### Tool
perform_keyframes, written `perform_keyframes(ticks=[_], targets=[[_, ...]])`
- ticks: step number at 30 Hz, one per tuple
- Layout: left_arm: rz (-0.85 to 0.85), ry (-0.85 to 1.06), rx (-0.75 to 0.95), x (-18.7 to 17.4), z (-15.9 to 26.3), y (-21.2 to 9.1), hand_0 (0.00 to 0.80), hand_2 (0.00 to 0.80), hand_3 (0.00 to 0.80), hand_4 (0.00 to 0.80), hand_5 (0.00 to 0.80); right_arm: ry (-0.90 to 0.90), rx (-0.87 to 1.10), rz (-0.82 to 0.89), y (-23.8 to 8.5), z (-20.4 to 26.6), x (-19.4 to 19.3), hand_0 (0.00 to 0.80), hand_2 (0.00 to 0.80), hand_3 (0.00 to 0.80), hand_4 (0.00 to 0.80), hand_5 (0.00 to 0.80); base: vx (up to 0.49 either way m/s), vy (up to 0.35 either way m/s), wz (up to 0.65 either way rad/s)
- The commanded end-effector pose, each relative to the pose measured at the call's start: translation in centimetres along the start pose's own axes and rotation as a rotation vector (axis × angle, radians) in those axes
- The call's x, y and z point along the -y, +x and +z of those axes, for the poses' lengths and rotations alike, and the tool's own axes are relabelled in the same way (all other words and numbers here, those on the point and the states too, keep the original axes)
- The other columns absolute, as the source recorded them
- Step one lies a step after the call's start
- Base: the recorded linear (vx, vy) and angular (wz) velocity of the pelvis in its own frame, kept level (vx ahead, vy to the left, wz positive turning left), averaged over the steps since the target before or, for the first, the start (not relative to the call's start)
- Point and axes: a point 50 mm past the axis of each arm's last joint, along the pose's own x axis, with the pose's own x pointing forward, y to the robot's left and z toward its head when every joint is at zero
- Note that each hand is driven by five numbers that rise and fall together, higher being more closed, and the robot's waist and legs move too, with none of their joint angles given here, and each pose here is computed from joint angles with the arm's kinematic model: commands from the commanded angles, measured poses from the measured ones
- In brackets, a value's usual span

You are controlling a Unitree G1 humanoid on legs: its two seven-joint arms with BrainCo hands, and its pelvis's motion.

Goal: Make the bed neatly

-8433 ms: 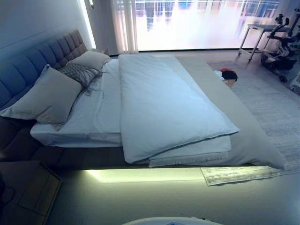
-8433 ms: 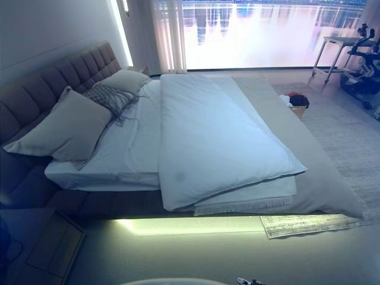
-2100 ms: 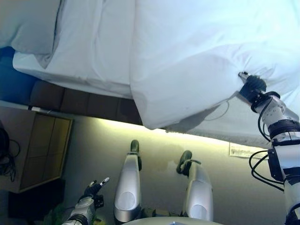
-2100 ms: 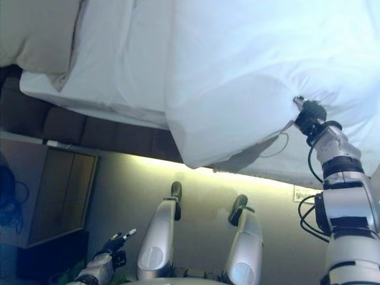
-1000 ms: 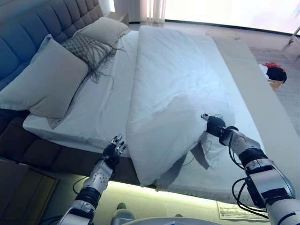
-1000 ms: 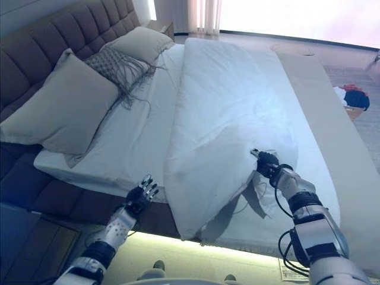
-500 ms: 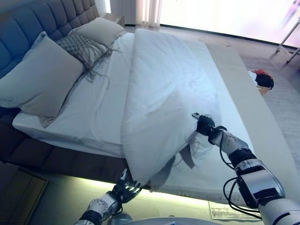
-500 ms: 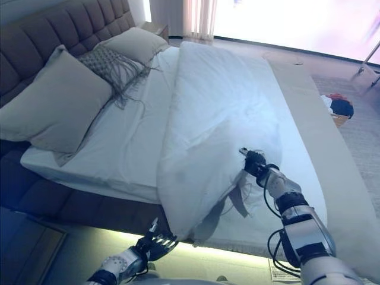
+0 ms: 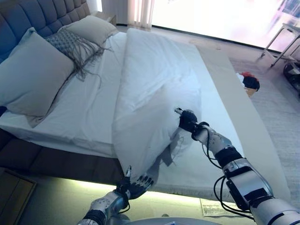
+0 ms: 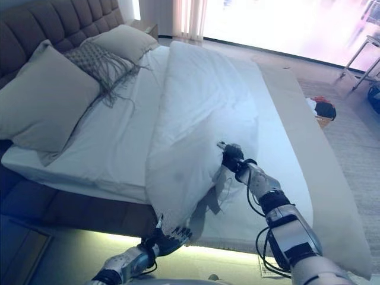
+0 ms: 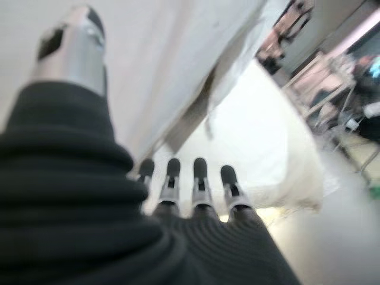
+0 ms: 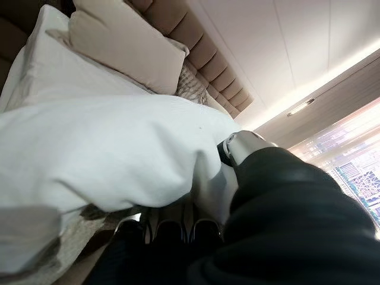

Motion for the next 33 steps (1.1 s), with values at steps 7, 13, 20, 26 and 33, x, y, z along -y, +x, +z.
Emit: perform_keyframes(ticks=[7,13,20,26,33], targets=[[-0.179,-0.032,-0.115,6.9,-3.4,3.1,0.000,0.000,0.000,0.000,0.000,0.013,0.179,0.378,0.1,3.1,-9.7,0.800,0.800,0.800,0.800,0.800,-0.007,-0.021,-0.12],[-0.270,-0.037,-0.057,9.3,-3.3,3.7,0.000,0.000,0.000,0.000,0.000,0.011,0.174,0.411,-0.4,2.6,-10.9,0.800,0.800,0.800,0.800,0.800,-0.012,-0.040,-0.14],[-0.414,-0.028,0.046,12.9,-2.2,3.6,0.000,0.000,0.000,0.000,0.000,-0.007,0.187,0.462,-0.9,2.8,-11.8,0.800,0.800,0.800,0.800,0.800,-0.065,-0.063,-0.06],[-0.499,-0.049,0.178,15.2,-0.1,2.7,0.000,0.000,0.000,0.000,0.000,-0.025,0.209,0.464,-1.2,3.5,-11.5,0.800,0.800,0.800,0.800,0.800,-0.071,-0.041,-0.04],[-0.502,-0.083,0.245,15.0,1.3,2.1,0.000,0.000,0.000,0.000,0.000,-0.038,0.213,0.397,-1.1,4.0,-10.0,0.800,0.800,0.800,0.800,0.800,0.001,0.008,0.03]])
